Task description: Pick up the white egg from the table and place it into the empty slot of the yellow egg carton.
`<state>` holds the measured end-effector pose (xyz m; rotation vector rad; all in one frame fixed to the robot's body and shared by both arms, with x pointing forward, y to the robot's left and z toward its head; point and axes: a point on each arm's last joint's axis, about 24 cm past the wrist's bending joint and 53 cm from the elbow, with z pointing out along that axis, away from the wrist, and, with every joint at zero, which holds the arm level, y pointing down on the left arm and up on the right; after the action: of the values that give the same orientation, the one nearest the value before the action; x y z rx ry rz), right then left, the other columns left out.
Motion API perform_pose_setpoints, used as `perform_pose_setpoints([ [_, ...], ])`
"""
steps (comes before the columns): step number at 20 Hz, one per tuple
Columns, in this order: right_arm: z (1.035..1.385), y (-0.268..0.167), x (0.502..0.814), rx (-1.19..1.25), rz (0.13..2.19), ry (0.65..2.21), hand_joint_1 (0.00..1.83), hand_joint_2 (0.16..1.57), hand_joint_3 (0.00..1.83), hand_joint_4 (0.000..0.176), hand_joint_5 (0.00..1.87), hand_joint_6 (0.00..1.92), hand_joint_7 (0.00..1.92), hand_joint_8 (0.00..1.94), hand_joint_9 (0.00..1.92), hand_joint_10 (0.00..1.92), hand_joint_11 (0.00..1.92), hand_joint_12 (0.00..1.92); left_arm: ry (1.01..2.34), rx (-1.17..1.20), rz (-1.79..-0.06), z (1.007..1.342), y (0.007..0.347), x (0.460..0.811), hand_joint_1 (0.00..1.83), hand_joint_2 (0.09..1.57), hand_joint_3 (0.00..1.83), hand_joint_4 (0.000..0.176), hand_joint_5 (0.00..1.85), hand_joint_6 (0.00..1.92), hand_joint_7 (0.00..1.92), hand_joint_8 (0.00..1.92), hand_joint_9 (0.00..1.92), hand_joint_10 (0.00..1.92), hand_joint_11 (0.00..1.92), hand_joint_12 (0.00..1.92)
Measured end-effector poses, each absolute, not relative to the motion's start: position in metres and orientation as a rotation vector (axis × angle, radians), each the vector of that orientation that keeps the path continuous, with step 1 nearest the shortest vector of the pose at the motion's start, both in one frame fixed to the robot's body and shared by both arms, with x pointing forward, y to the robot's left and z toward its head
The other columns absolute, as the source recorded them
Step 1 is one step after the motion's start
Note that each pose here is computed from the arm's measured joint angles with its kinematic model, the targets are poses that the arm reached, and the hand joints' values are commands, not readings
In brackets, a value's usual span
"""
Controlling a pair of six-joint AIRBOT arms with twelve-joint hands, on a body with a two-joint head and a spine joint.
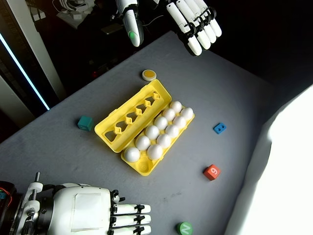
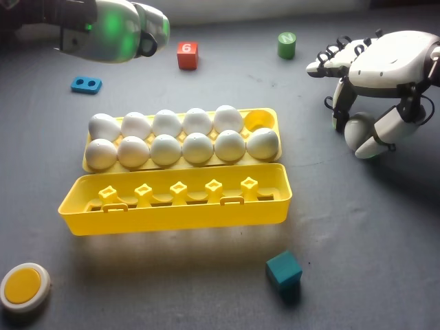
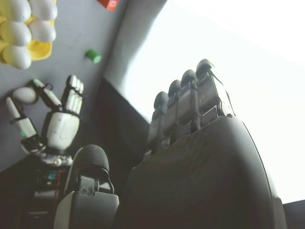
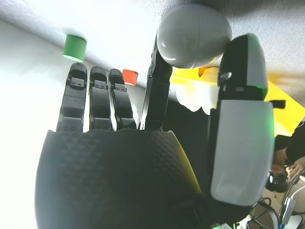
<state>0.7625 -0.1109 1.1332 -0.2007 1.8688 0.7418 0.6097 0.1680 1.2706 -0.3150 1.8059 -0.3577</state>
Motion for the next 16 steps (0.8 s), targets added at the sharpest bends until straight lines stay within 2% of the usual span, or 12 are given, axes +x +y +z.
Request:
perform_pose_setpoints([
  [1, 1.133, -0.111, 0.763, -0.201, 0.742, 1.869, 1.11, 1.00, 0.00, 0.130, 1.27, 0.51, 0.03, 0.00, 0.00, 0.00, 0.00, 0.00, 1.806, -0.315, -0.358, 1.271, 0.168, 0.610, 0.00, 1.28, 0.00, 0.000, 0.06, 0.01, 0.04, 0.01, 0.01, 0.00, 0.00, 0.00],
  [2, 1.133, -0.111, 0.763, -0.201, 0.742, 1.869, 1.12, 1.00, 0.00, 0.114, 1.27, 0.51, 0.05, 0.00, 0.00, 0.00, 0.00, 0.00, 1.806, -0.315, -0.357, 1.271, 0.168, 0.610, 0.00, 1.28, 0.00, 0.000, 0.06, 0.00, 0.04, 0.00, 0.01, 0.00, 0.00, 0.00],
  [3, 1.133, -0.111, 0.763, -0.201, 0.742, 1.869, 1.12, 1.00, 0.00, 0.114, 1.27, 0.51, 0.05, 0.00, 0.00, 0.00, 0.00, 0.00, 1.806, -0.315, -0.357, 1.271, 0.168, 0.610, 0.00, 1.28, 0.00, 0.000, 0.06, 0.00, 0.04, 0.00, 0.01, 0.00, 0.00, 0.00],
  [4, 1.133, -0.111, 0.763, -0.201, 0.742, 1.869, 1.13, 1.00, 0.00, 0.085, 1.27, 0.51, 0.05, 0.00, 0.00, 0.00, 0.00, 0.00, 1.806, -0.315, -0.358, 1.271, 0.168, 0.610, 0.00, 1.28, 0.00, 0.000, 0.06, 0.01, 0.05, 0.01, 0.01, 0.00, 0.00, 0.00],
  [5, 1.133, -0.111, 0.763, -0.201, 0.742, 1.869, 1.12, 1.00, 0.00, 0.112, 1.26, 0.53, 0.04, 0.00, 0.00, 0.00, 0.00, 0.00, 1.806, -0.315, -0.357, 1.271, 0.168, 0.610, 0.00, 1.28, 0.00, 0.000, 0.07, 0.01, 0.06, 0.01, 0.02, 0.01, 0.00, 0.00],
  [6, 1.134, -0.111, 0.763, -0.198, 0.744, 1.868, 1.12, 0.99, 0.00, 0.101, 1.28, 0.49, 0.06, 0.00, 0.00, 0.00, 0.00, 0.00, 1.806, -0.315, -0.358, 1.271, 0.168, 0.610, 0.00, 1.27, 0.00, 0.000, 0.07, 0.01, 0.05, 0.01, 0.01, 0.00, 0.00, 0.00],
  [8, 1.136, -0.111, 0.764, -0.193, 0.743, 1.866, 1.12, 0.99, 0.00, 0.102, 1.28, 0.48, 0.05, 0.00, 0.00, 0.00, 0.00, 0.00, 1.806, -0.315, -0.357, 1.271, 0.168, 0.610, 0.00, 1.28, 0.00, 0.000, 0.06, 0.00, 0.05, 0.01, 0.01, 0.00, 0.00, 0.00],
  [9, 1.138, -0.111, 0.765, -0.189, 0.739, 1.865, 1.12, 0.99, 0.00, 0.122, 1.28, 0.49, 0.05, 0.00, 0.00, 0.00, 0.00, 0.00, 1.806, -0.315, -0.357, 1.271, 0.168, 0.610, 0.00, 1.28, 0.00, 0.000, 0.06, 0.00, 0.05, 0.01, 0.01, 0.00, 0.00, 0.00],
  [10, 1.143, -0.110, 0.767, -0.182, 0.744, 1.856, 1.10, 0.99, 0.00, 0.172, 1.27, 0.49, 0.05, 0.00, 0.00, 0.00, 0.00, 0.00, 1.806, -0.315, -0.358, 1.271, 0.168, 0.610, 0.00, 1.27, 0.00, 0.000, 0.07, 0.01, 0.06, 0.01, 0.02, 0.01, 0.00, 0.00],
  [14, 1.168, -0.081, 0.770, -0.230, 0.771, 1.795, 1.08, 1.01, 0.00, 0.176, 1.20, 0.61, 0.03, 0.00, 0.00, 0.00, 0.00, 0.00, 1.805, -0.314, -0.358, 1.271, 0.168, 0.610, 0.00, 1.28, 0.00, 0.000, 0.06, 0.00, 0.04, 0.00, 0.01, 0.00, 0.00, 0.00],
  [16, 1.181, -0.063, 0.771, -0.241, 0.803, 1.768, 1.09, 1.01, 0.00, 0.176, 1.21, 0.60, 0.04, 0.00, 0.00, 0.00, 0.00, 0.00, 1.806, -0.315, -0.357, 1.271, 0.168, 0.610, 0.00, 1.28, 0.00, 0.000, 0.07, 0.00, 0.05, 0.00, 0.01, 0.00, 0.00, 0.00],
])
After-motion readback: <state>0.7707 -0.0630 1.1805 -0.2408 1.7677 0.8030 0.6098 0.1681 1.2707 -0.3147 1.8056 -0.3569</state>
